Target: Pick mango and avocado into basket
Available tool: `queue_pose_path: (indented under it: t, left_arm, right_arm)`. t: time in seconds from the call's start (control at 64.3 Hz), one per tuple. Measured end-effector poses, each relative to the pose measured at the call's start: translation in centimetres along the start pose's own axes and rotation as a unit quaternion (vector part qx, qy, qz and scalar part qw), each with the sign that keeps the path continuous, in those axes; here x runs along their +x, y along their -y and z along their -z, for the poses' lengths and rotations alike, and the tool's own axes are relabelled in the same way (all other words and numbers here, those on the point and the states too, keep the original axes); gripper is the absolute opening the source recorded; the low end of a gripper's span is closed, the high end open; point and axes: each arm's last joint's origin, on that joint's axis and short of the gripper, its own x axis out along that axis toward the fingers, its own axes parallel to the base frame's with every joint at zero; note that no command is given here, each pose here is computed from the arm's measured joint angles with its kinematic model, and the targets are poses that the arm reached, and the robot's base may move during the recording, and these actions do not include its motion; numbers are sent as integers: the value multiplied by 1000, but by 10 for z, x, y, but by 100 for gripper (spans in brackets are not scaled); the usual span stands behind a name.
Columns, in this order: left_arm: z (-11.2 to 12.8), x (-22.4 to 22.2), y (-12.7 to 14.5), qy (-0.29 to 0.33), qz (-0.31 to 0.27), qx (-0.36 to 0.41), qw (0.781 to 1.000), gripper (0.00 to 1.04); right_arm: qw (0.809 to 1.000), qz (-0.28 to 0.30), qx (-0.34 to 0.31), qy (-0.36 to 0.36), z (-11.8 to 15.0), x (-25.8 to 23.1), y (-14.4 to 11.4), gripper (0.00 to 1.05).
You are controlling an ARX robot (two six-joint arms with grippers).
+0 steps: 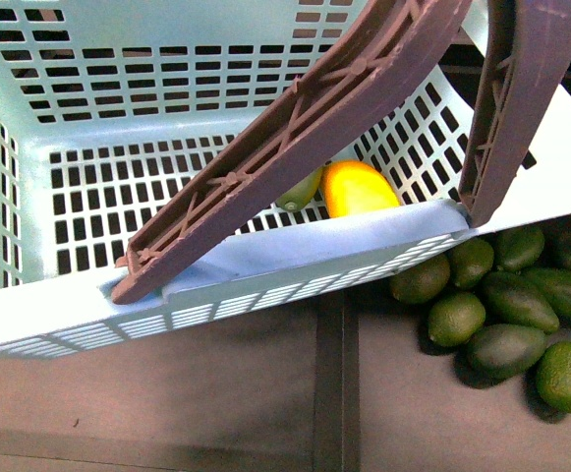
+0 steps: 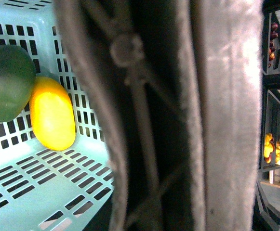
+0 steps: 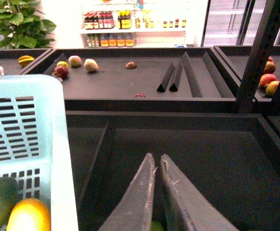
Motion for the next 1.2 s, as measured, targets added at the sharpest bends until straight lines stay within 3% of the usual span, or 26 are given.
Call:
queue_pose_path:
  t: [0.031, 0.42, 1.197]
  left_arm:
    - [0, 0, 0, 0, 0, 1, 1000, 14]
    - [0, 0, 0, 1, -1, 0, 1000, 14]
    - [0, 0, 0, 2, -1, 1, 1000, 14]
  right_arm:
    - [1000, -1, -1, 1, 2, -3, 2, 2]
    - [1000, 3, -3, -1, 19, -38, 23, 2]
    - [1000, 0, -3, 13, 24, -68, 23, 2]
